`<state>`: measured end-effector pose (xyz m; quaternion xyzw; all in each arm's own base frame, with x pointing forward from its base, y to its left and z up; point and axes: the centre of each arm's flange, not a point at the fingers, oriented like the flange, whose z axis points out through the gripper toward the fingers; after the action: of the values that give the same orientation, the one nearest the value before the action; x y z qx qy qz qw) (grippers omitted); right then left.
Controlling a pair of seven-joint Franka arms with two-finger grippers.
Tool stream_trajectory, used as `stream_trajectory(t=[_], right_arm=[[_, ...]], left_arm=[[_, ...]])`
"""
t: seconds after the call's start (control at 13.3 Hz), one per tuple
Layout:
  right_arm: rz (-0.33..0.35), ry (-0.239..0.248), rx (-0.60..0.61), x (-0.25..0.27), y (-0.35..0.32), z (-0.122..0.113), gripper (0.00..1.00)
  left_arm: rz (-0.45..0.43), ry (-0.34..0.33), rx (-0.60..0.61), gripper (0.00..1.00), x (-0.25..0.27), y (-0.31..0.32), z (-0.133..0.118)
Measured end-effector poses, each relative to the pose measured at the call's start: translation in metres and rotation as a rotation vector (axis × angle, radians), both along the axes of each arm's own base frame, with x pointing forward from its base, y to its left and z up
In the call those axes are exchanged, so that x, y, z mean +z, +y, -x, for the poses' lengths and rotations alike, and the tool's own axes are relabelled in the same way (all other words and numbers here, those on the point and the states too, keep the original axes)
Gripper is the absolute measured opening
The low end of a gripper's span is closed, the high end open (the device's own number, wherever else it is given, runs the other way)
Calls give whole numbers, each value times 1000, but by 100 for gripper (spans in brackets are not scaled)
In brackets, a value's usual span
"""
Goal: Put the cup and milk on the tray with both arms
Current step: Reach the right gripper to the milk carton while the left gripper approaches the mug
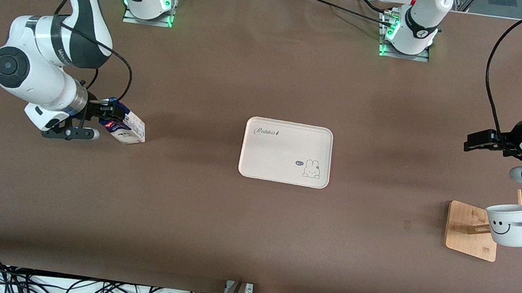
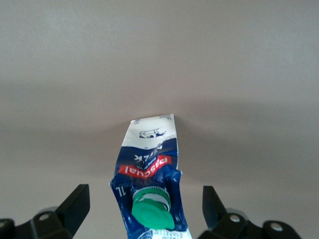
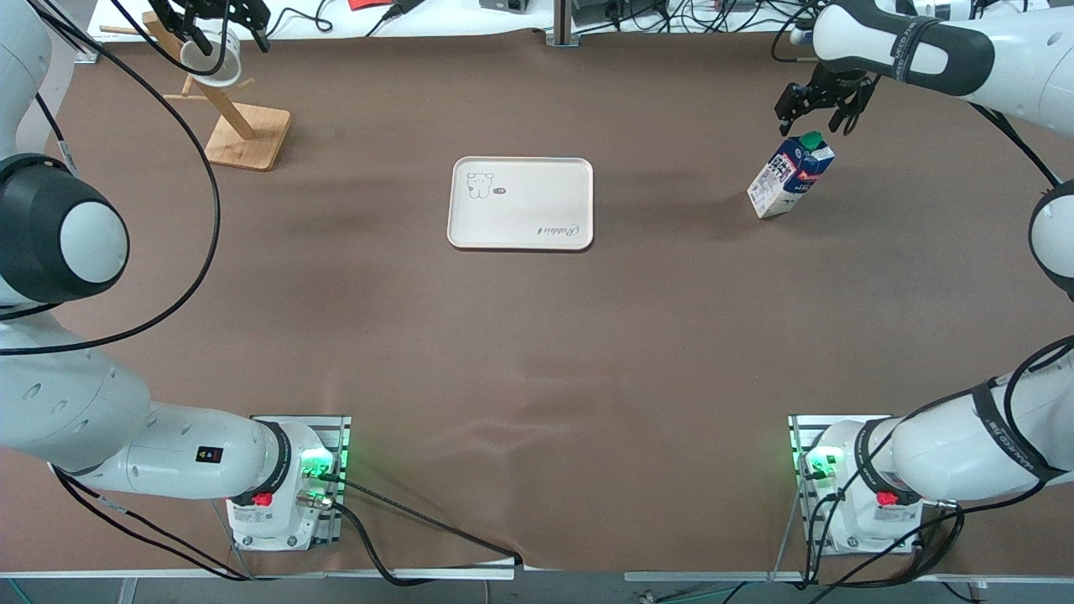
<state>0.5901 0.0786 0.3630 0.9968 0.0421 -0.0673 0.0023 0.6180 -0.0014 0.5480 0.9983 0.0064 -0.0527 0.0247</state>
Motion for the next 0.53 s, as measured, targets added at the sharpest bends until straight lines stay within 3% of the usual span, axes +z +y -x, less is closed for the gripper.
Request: stream_trajectory(t=[0.23, 0.45, 0.53], right_arm=[[1, 6, -3, -13, -3, 11, 100], [1, 10, -5, -19, -5, 18, 100], [1, 10, -5, -19, -5, 18, 100]], left_arm=[[-6, -85, 17, 100, -7, 8, -11], [-23, -246, 67, 100, -17, 34, -23], [-24, -263, 78, 100, -19, 41, -19]])
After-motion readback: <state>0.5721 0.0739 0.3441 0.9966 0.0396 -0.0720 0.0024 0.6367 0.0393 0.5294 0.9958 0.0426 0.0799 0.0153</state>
